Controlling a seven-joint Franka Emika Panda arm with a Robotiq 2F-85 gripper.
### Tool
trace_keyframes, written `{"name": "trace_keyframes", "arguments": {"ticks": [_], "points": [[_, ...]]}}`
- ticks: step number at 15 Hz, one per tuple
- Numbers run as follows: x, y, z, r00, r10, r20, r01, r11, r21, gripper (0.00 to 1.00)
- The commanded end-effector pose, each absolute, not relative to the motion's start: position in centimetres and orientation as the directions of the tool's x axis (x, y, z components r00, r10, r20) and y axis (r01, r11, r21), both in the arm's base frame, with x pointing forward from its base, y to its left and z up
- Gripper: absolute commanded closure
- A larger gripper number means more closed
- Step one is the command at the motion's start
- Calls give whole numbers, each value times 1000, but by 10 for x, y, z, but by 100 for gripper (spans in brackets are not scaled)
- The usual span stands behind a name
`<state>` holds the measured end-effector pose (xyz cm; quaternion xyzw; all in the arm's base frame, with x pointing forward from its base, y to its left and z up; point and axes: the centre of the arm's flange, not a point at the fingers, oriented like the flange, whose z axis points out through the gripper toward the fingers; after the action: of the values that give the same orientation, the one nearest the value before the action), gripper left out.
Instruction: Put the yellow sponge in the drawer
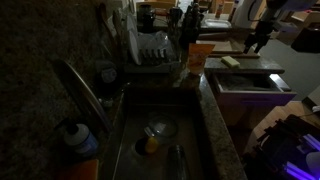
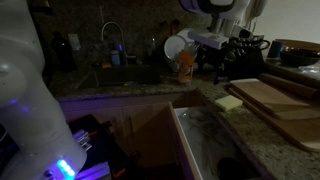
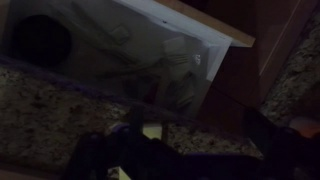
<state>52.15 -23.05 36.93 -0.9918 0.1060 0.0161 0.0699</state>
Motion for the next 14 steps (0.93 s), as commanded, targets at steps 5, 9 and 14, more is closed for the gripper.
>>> {"name": "trace_keyframes", "arguments": {"ticks": [5,9,14], "points": [[534,-253,351,980,-178,84,-178,-984,-4,0],[553,-263,319,963,-207,171,-206,-978,-23,0],[566,-266,276,951,-293,95,-293,-956,-22,0]]}}
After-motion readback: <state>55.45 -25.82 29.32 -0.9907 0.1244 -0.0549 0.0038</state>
